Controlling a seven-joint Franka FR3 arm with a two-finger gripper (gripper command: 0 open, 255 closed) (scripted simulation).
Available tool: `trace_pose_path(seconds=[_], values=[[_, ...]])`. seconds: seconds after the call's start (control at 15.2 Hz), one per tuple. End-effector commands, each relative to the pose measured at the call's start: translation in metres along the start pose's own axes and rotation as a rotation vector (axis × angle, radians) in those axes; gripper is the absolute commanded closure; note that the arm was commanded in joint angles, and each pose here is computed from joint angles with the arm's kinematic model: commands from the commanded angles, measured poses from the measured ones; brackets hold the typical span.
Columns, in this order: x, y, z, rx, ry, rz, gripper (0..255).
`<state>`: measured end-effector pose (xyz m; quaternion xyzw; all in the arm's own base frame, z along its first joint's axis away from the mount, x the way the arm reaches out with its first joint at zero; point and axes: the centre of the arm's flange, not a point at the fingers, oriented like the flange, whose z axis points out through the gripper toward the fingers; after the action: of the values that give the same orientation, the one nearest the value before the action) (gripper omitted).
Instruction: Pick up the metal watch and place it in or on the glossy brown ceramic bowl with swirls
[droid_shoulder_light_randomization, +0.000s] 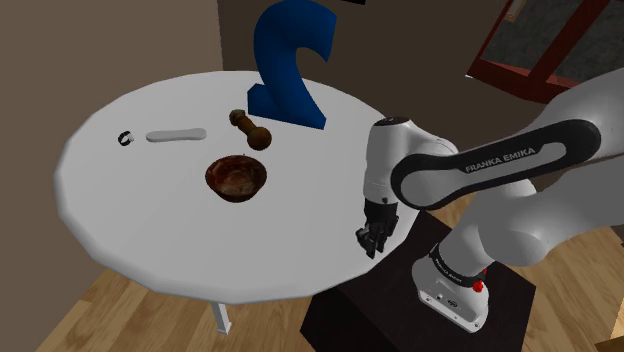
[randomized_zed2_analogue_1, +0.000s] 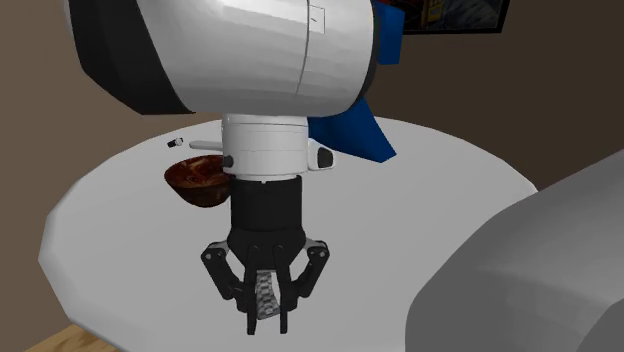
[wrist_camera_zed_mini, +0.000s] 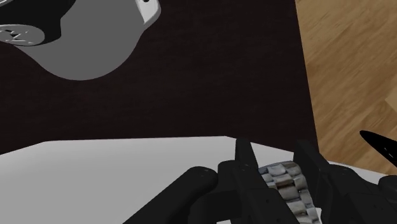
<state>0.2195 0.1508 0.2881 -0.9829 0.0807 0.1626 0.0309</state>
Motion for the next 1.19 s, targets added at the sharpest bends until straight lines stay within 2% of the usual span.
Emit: trace_pose_path(seconds=[0.0, 0.92, 1.12], values=[[-0.002, 0.0, -0.01, -0.001, -0.001, 0.0, 255], [-0.025, -0.002, -0.077, -0.001, -0.001, 0.0, 255], [0.009, -0.019, -0.088, -0.001, -0.001, 0.0, 255]])
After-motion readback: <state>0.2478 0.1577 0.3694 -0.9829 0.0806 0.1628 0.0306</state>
